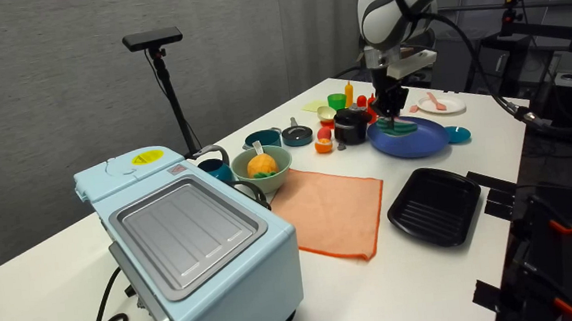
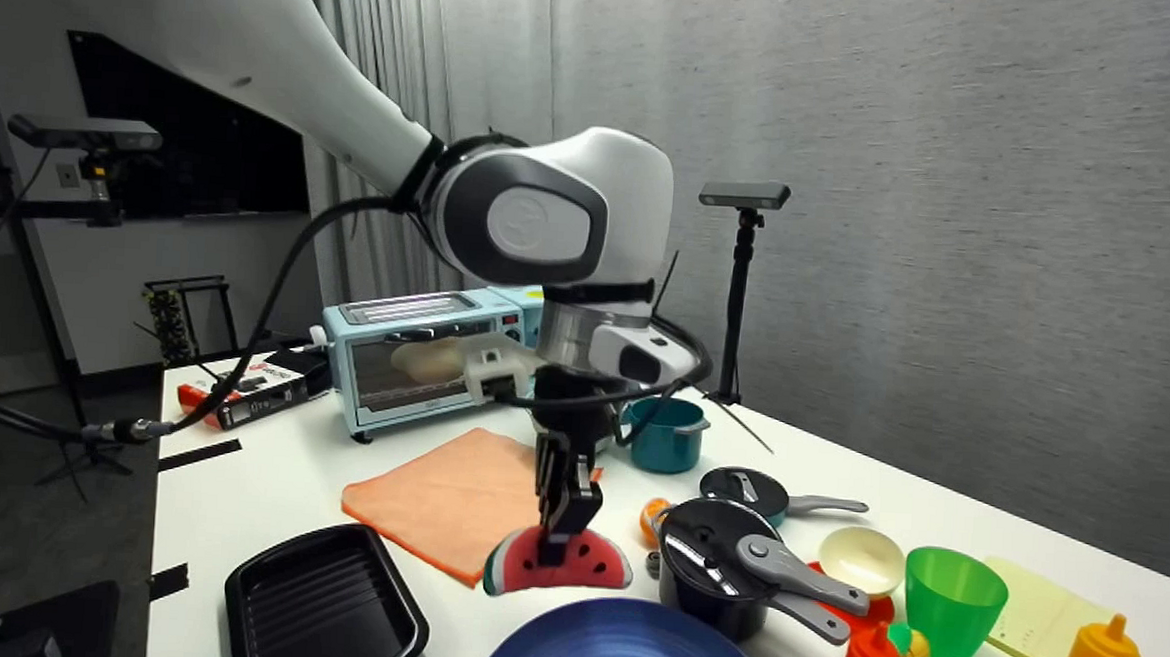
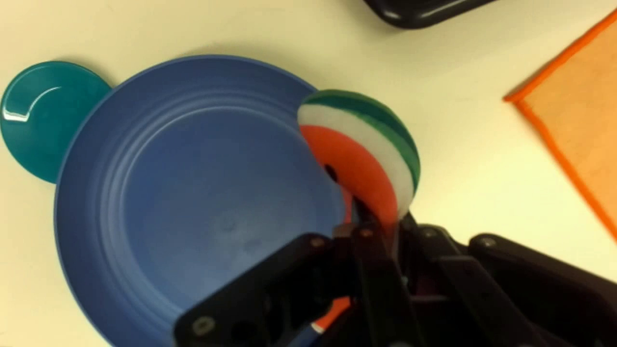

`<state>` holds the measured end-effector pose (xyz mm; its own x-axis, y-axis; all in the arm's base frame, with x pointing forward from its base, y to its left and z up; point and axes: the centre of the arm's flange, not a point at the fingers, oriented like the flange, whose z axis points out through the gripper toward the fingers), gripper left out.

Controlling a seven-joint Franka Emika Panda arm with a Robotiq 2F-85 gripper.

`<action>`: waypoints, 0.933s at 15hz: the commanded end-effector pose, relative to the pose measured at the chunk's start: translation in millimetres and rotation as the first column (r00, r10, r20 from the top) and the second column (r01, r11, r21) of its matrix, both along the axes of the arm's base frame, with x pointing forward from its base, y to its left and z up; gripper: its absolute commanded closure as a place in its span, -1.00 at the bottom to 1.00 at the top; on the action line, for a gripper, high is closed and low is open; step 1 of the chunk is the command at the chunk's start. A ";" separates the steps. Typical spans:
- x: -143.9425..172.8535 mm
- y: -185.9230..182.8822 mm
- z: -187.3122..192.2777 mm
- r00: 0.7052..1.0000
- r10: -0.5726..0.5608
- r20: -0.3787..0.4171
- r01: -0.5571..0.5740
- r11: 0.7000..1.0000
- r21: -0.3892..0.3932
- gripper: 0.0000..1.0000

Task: Put the orange and pineapple plushies on the black plate

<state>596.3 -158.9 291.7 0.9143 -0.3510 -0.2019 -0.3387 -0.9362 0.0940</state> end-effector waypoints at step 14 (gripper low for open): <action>-58.0 138.7 17.1 0.753 0.636 -0.169 -0.556 0.752 0.356 0.94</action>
<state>540.4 -33.0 317.2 0.8679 0.2616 -0.4223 0.2175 -0.9644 -0.1506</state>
